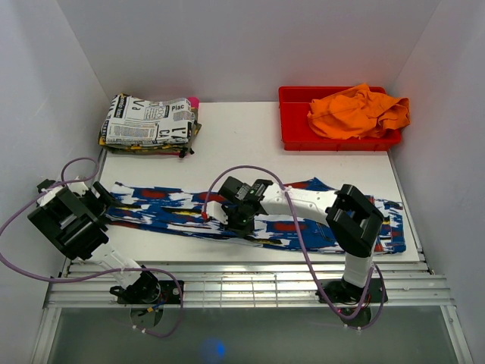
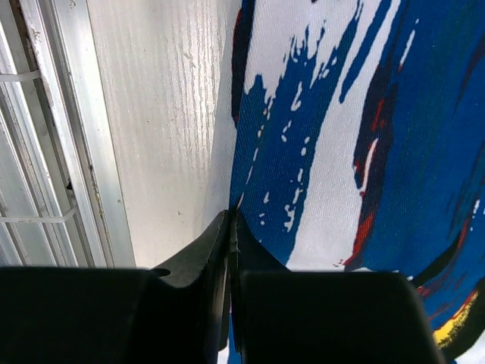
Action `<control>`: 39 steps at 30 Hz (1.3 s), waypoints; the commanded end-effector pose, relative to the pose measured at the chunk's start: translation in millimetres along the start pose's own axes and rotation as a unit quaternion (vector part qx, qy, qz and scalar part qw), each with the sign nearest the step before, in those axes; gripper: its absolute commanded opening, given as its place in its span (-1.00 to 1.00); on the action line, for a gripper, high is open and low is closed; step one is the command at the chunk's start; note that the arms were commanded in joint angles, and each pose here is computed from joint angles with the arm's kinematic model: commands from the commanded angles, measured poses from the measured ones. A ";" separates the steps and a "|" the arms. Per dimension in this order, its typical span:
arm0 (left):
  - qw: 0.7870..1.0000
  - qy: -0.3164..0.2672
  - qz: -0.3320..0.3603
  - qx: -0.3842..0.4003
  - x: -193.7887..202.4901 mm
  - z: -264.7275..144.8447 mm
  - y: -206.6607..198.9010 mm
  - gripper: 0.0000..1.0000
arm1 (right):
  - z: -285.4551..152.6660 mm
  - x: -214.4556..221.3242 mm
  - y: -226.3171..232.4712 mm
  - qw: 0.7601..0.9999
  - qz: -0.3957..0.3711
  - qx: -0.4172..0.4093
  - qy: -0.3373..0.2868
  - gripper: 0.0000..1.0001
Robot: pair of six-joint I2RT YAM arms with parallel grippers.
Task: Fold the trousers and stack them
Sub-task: Fold the trousers
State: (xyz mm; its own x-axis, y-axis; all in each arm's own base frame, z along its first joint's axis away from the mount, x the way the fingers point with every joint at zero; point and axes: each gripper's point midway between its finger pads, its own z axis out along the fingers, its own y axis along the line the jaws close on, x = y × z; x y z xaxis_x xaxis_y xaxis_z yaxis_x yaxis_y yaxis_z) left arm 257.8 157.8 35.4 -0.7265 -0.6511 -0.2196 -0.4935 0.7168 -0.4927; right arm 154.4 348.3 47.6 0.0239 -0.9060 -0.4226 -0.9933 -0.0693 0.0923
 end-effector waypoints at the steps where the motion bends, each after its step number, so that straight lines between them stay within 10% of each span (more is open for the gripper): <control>1: 0.998 -0.011 0.013 -0.059 -2.5 -1.9 23.8 0.76 | -10.5 10.0 12.0 1.000 0.007 -0.006 0.012 -0.84; 16: 0.998 -0.021 0.038 -0.044 -8.3 -14.6 12.3 0.78 | 10.9 34.4 22.9 0.998 0.023 -0.035 0.041 -0.84; 21: 0.990 -0.064 0.116 -0.039 -36.8 -59.3 -12.8 0.79 | 5.5 18.2 23.0 0.999 0.016 -0.044 0.018 0.10; 30: 0.960 -0.107 0.250 0.064 -56.6 -125.4 -89.8 0.62 | -50.6 -3.5 -9.6 0.997 0.033 -0.016 -0.064 0.92; 39: 0.963 -0.002 0.239 0.126 9.4 -29.2 -115.3 0.26 | -89.9 88.4 -28.6 0.984 0.167 0.005 -0.058 0.85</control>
State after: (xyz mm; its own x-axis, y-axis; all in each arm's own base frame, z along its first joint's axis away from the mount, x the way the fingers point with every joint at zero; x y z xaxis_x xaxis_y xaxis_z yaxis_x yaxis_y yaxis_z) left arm 285.6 95.1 125.8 -0.8414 -0.2720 -0.4669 -0.0036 0.8669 -0.4985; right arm 212.3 262.2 92.8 -0.2500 -0.8161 -0.5210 -0.9676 0.1915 0.1643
